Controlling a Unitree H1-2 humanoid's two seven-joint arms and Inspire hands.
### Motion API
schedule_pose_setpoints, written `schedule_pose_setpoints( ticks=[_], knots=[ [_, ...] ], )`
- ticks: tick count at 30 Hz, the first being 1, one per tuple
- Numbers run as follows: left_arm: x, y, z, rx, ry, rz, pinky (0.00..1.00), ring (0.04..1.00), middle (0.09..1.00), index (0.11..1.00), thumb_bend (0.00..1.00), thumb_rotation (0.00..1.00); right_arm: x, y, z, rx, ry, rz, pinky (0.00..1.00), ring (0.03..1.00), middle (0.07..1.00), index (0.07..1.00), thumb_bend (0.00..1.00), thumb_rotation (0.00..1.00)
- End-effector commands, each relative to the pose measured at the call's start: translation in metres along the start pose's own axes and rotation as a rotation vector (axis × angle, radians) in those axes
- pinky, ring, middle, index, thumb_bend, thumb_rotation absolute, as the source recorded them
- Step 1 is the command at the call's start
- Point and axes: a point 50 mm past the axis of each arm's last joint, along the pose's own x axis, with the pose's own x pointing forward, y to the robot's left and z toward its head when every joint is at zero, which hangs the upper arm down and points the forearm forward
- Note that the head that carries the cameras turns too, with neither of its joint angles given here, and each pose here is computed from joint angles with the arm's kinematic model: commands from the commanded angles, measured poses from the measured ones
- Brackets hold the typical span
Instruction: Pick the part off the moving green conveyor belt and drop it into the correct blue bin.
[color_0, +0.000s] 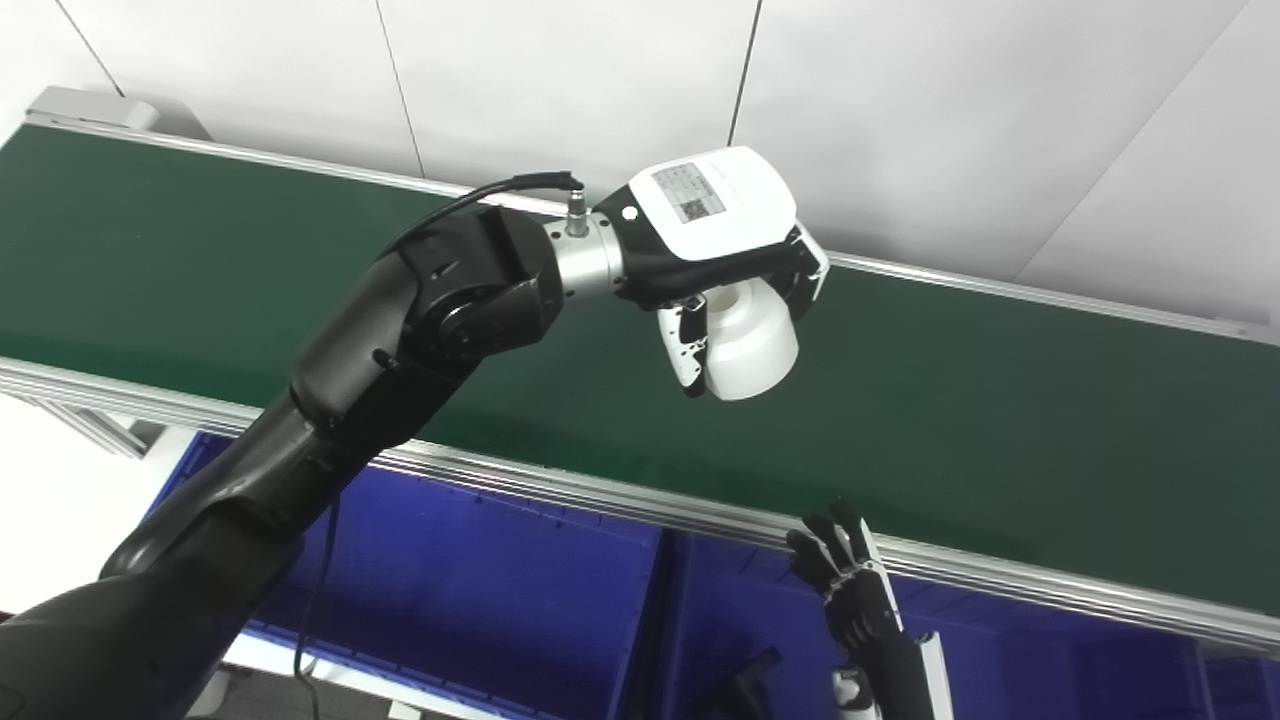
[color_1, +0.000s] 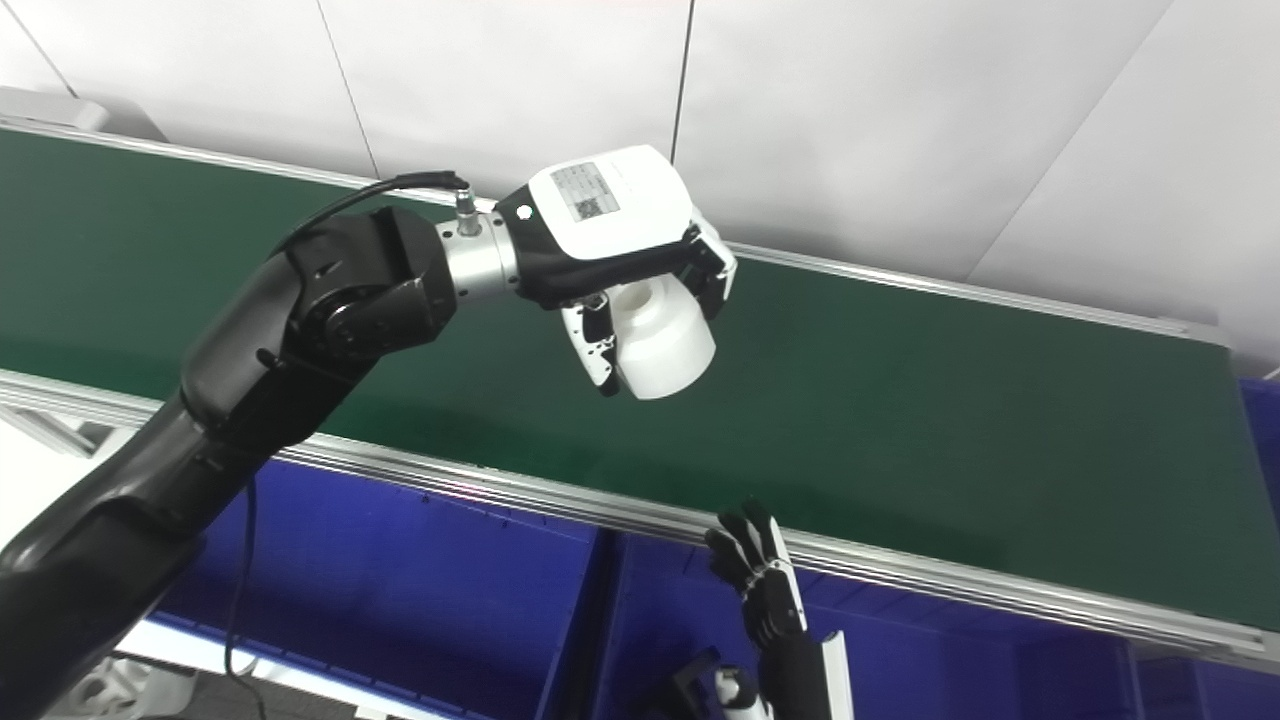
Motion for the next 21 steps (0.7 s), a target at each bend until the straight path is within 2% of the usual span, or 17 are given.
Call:
schedule_pose_setpoints(
  ticks=[1, 9, 15, 21],
  knots=[
    [-0.007, 0.018, 0.002, 0.021, -0.012, 0.073, 0.47, 0.443, 0.501, 0.490, 0.50, 0.00, 0.002, 0.000, 0.011, 0.009, -0.027, -0.004, 0.82, 0.857, 0.898, 0.955, 0.80, 0.92],
    [-0.043, 0.012, 0.011, -0.065, 0.034, 0.138, 0.44, 0.442, 0.495, 0.489, 0.50, 0.00, 0.008, 0.000, 0.012, 0.009, -0.026, -0.008, 0.81, 0.845, 0.888, 0.952, 0.80, 0.91],
    [-0.077, -0.001, 0.024, -0.055, 0.065, 0.153, 0.45, 0.442, 0.500, 0.477, 0.50, 0.00, 0.012, -0.002, 0.010, 0.016, -0.022, -0.006, 0.81, 0.851, 0.892, 0.958, 0.79, 0.90],
    [-0.115, -0.017, 0.047, -0.107, 0.160, 0.210, 0.44, 0.440, 0.509, 0.478, 0.50, 0.00, 0.011, -0.010, 0.009, 0.035, -0.008, -0.004, 0.83, 0.858, 0.895, 0.966, 0.79, 0.89]
  ],
)
